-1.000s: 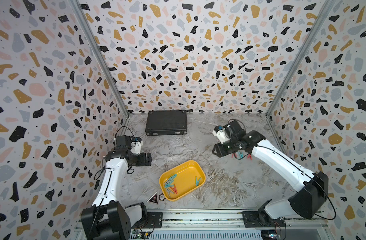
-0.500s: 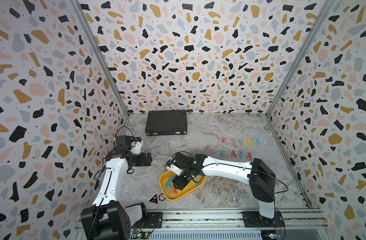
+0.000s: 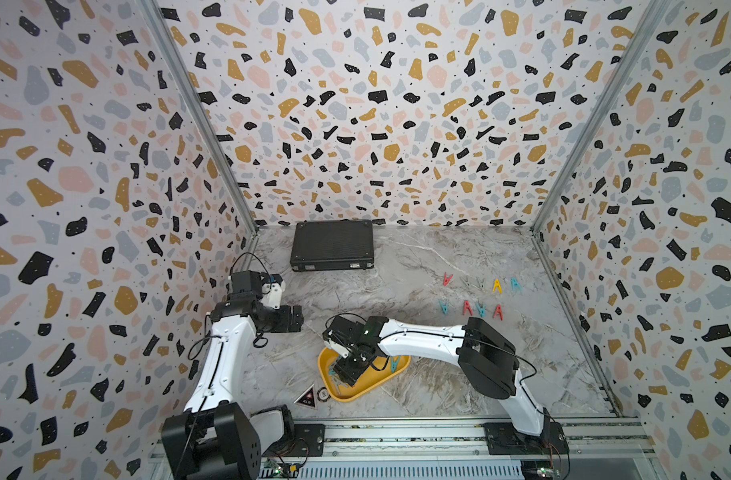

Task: Take the clothespins out of the storage box
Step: Pick up the clothespin from the storage box.

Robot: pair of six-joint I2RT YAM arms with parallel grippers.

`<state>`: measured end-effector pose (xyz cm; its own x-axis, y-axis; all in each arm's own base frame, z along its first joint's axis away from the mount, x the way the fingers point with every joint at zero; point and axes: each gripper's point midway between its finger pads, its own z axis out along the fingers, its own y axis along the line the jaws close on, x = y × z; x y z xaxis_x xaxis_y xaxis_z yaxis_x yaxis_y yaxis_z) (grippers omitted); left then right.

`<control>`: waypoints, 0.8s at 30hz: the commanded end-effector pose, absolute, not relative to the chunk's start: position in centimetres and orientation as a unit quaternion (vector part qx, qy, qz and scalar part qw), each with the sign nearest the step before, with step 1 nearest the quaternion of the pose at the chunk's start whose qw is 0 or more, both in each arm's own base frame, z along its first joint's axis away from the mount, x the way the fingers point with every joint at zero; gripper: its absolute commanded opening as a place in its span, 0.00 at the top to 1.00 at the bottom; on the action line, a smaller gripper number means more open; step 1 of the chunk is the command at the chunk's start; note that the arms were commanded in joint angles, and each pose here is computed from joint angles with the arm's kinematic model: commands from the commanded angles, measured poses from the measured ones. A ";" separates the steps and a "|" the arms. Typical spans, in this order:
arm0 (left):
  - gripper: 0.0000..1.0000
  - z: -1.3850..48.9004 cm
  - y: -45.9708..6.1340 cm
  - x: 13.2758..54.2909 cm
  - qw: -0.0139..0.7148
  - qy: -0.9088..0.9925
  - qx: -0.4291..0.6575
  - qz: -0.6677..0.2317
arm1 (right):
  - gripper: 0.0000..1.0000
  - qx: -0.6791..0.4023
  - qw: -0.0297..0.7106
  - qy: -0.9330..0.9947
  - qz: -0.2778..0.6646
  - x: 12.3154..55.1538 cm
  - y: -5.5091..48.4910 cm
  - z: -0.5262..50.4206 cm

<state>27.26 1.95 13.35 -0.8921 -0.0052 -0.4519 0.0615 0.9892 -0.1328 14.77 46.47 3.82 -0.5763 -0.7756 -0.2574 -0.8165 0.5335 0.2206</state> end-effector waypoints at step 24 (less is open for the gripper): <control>0.00 14.0 2.2 27.5 0.243 0.968 0.014 -0.066 | 0.75 -0.404 0.124 0.902 0.082 20.0 41.5 6.6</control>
<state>27.26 1.97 13.35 -0.8921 -0.0052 -0.4518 0.0612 0.9893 -0.1322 20.21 41.94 3.41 -0.6548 -0.7140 -0.2478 -0.7453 0.6646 0.0543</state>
